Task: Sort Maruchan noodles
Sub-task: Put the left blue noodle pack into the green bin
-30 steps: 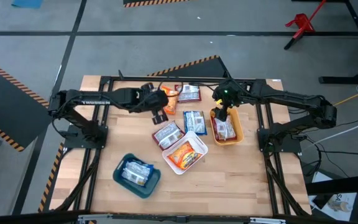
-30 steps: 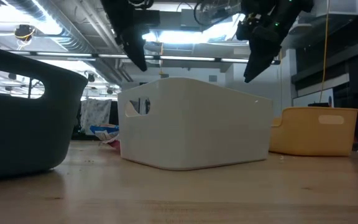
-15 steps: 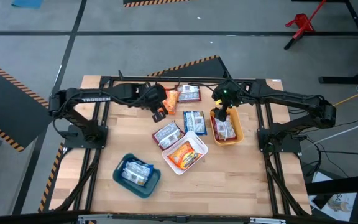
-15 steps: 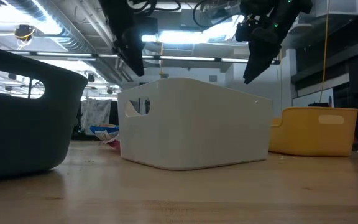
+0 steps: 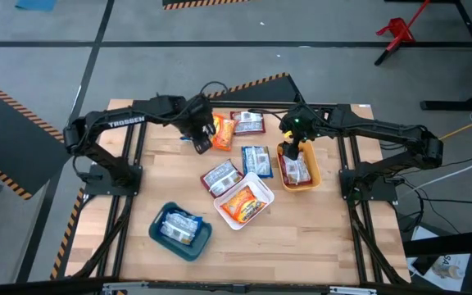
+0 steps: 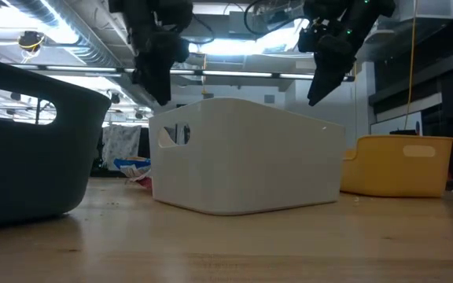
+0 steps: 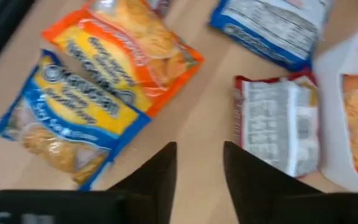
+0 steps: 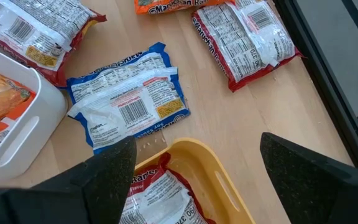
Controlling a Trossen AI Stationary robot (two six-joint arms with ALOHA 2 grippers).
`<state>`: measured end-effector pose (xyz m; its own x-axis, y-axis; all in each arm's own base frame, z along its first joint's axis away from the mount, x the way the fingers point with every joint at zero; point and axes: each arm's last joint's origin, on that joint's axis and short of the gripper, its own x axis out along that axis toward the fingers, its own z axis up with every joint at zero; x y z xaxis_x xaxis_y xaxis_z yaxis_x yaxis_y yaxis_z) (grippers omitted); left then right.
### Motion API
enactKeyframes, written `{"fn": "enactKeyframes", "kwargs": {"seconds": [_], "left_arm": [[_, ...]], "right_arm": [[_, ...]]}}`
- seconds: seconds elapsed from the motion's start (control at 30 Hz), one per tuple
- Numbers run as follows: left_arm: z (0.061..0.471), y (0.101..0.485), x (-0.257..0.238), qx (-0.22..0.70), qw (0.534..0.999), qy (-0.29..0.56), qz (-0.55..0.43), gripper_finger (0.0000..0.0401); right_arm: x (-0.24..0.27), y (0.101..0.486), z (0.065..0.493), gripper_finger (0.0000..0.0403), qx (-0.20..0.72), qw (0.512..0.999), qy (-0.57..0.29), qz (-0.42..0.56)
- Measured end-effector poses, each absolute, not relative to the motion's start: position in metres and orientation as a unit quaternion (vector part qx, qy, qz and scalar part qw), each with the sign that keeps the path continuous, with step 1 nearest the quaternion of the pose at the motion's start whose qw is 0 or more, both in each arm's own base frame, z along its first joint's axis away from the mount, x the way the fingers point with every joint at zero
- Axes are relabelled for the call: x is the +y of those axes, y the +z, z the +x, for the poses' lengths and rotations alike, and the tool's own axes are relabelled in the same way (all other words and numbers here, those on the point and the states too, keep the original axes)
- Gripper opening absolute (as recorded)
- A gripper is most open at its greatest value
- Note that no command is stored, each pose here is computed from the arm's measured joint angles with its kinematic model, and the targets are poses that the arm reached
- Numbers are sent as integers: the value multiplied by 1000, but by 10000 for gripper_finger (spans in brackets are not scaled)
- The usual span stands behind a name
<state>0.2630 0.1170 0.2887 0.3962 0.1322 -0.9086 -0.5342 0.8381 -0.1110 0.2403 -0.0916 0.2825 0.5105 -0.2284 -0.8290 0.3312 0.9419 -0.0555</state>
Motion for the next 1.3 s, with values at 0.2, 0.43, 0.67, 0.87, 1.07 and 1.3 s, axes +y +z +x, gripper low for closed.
{"fn": "enactKeyframes", "kwargs": {"seconds": [0.2, 0.43, 0.67, 0.87, 1.07, 1.3], "left_arm": [[259, 278, 133, 536, 786, 244, -185, 206], [262, 249, 156, 586, 732, 286, -197, 286], [255, 221, 167, 625, 701, 282, -197, 321], [229, 202, 159, 618, 696, 298, -211, 317], [220, 190, 158, 565, 724, 331, -216, 320], [219, 171, 158, 566, 724, 324, -225, 317]], "right_arm": [[-92, 282, 240, 328, 467, 867, -164, 61], [-91, 283, 240, 328, 466, 866, -166, 65], [-91, 282, 240, 328, 467, 866, -166, 65], [-91, 283, 240, 328, 466, 867, -165, 63], [-91, 283, 240, 328, 466, 867, -165, 63], [-91, 283, 240, 328, 465, 867, -167, 66]]}}
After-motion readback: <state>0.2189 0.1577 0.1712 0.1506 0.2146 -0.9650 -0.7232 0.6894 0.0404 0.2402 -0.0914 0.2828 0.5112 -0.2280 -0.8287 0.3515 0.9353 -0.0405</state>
